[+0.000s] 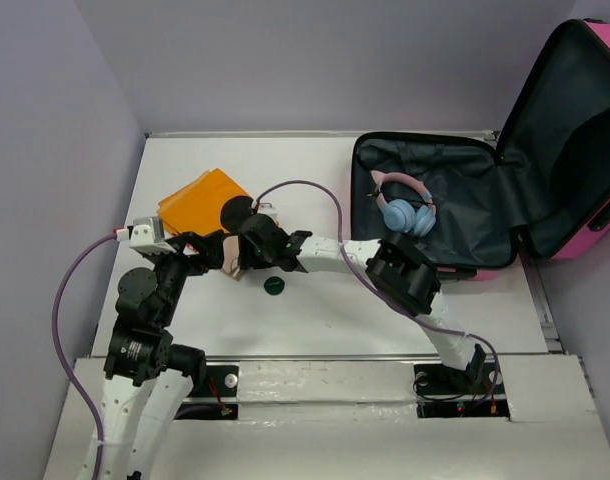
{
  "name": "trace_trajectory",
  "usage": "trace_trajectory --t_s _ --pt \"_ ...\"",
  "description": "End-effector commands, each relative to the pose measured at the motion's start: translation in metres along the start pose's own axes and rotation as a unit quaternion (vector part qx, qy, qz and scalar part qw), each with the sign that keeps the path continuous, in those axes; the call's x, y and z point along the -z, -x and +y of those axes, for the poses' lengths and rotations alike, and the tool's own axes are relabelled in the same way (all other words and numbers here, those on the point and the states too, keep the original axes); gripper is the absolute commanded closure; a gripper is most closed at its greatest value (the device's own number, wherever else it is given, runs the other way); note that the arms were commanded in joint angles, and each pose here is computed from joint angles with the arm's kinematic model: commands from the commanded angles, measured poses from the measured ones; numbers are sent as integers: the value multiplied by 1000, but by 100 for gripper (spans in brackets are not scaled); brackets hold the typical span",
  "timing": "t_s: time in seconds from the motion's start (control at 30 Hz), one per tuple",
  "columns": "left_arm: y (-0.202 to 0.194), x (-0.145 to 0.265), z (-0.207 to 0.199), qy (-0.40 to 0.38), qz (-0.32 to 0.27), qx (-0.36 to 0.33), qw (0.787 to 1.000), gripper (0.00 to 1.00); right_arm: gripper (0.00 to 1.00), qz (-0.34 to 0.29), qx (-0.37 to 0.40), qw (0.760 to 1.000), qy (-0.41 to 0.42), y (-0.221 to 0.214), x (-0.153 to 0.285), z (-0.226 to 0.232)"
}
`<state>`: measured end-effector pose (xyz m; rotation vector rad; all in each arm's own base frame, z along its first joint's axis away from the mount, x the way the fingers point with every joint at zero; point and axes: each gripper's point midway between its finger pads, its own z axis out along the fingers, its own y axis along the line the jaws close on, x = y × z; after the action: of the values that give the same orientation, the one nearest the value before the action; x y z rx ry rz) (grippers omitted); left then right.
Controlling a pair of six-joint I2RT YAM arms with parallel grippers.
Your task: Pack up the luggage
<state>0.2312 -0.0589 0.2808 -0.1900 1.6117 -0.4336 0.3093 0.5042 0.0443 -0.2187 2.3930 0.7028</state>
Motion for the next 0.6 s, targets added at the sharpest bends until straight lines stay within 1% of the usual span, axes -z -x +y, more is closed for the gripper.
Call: trace_trajectory --t_s 0.0,0.17,0.23,0.27,0.3,0.37,0.4,0.47,0.5,0.57 --pt "26 6 -11 -18 -36 3 999 1 42 -26 22 998 -53 11 -8 -12" --pt "27 7 -12 -20 -37 4 999 1 46 -19 61 993 -97 6 -8 -33" --pt "27 7 -12 -20 -39 3 999 1 52 -13 74 991 -107 5 -5 -38" --pt "27 7 -12 -19 -38 4 999 1 56 -11 79 991 -112 5 -3 -40" --pt "28 7 -12 -19 -40 3 999 1 56 -9 83 990 -116 3 -2 -44" --pt "28 7 -12 -20 -39 3 999 1 55 -7 85 990 -115 3 3 -44" --pt "27 7 -11 -17 -39 4 999 1 46 1 83 991 -107 0 4 -41" --pt "27 7 -11 -18 -38 4 999 1 36 16 77 993 -93 -7 7 -38" --pt "28 7 -12 -19 -39 3 999 1 37 20 80 993 -90 -12 8 -34" --pt "28 7 -10 -16 -40 3 999 1 41 24 85 992 -90 -19 9 -32"
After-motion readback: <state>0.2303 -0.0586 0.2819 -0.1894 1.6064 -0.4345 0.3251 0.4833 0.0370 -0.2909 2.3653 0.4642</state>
